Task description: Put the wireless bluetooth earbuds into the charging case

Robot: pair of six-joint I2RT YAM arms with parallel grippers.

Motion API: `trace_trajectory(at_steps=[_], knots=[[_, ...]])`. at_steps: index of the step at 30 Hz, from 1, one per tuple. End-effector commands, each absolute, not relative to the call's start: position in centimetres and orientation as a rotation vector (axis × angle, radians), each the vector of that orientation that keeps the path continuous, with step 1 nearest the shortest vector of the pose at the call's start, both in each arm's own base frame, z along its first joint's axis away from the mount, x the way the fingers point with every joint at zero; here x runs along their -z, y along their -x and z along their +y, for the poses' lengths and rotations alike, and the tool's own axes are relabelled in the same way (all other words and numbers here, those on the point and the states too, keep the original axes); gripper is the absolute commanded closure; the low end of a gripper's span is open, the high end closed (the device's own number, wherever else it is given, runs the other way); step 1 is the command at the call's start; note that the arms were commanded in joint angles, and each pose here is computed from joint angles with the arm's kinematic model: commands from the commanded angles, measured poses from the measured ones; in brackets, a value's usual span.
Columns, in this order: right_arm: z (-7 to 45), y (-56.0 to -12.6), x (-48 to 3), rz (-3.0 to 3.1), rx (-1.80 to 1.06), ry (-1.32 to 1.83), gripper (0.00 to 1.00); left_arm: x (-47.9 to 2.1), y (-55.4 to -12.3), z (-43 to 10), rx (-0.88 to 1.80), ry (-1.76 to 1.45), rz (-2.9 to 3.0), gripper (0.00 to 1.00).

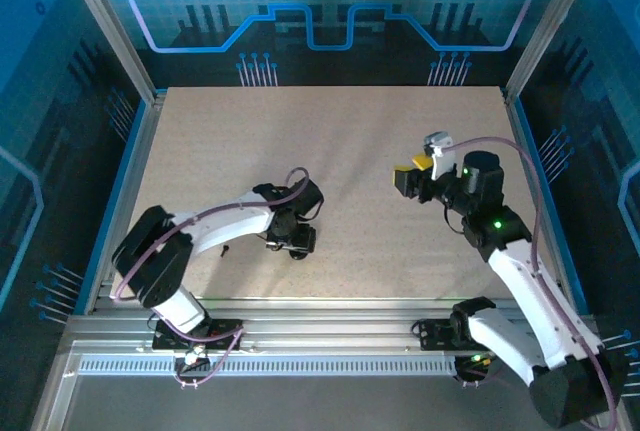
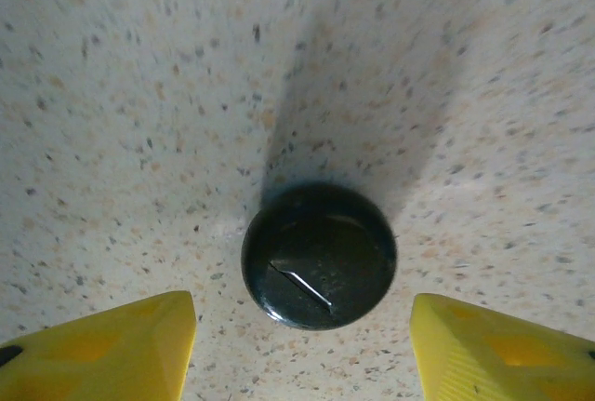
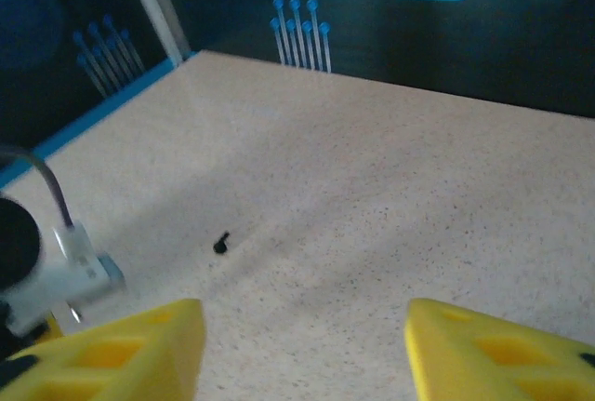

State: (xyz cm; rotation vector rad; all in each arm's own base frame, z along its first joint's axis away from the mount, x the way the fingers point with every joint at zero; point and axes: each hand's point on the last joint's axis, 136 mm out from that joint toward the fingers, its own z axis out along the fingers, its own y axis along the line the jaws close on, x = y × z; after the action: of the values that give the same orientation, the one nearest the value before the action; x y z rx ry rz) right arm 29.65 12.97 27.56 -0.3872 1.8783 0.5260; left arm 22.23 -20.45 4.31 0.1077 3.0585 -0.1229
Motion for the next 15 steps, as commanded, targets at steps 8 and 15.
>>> trace_trajectory(at_steps=[8, 15], knots=[[12.2, -27.1, -27.3, 1.831, -0.544, 0.343, 0.17, -3.3, -21.7, -21.3, 0.048, -0.065, 3.171, 0.37], [13.0, -27.2, -26.3, 1.871, -0.585, 0.375, 0.17, -2.4, -22.3, -22.5, 0.064, -0.080, 3.188, 0.38]])
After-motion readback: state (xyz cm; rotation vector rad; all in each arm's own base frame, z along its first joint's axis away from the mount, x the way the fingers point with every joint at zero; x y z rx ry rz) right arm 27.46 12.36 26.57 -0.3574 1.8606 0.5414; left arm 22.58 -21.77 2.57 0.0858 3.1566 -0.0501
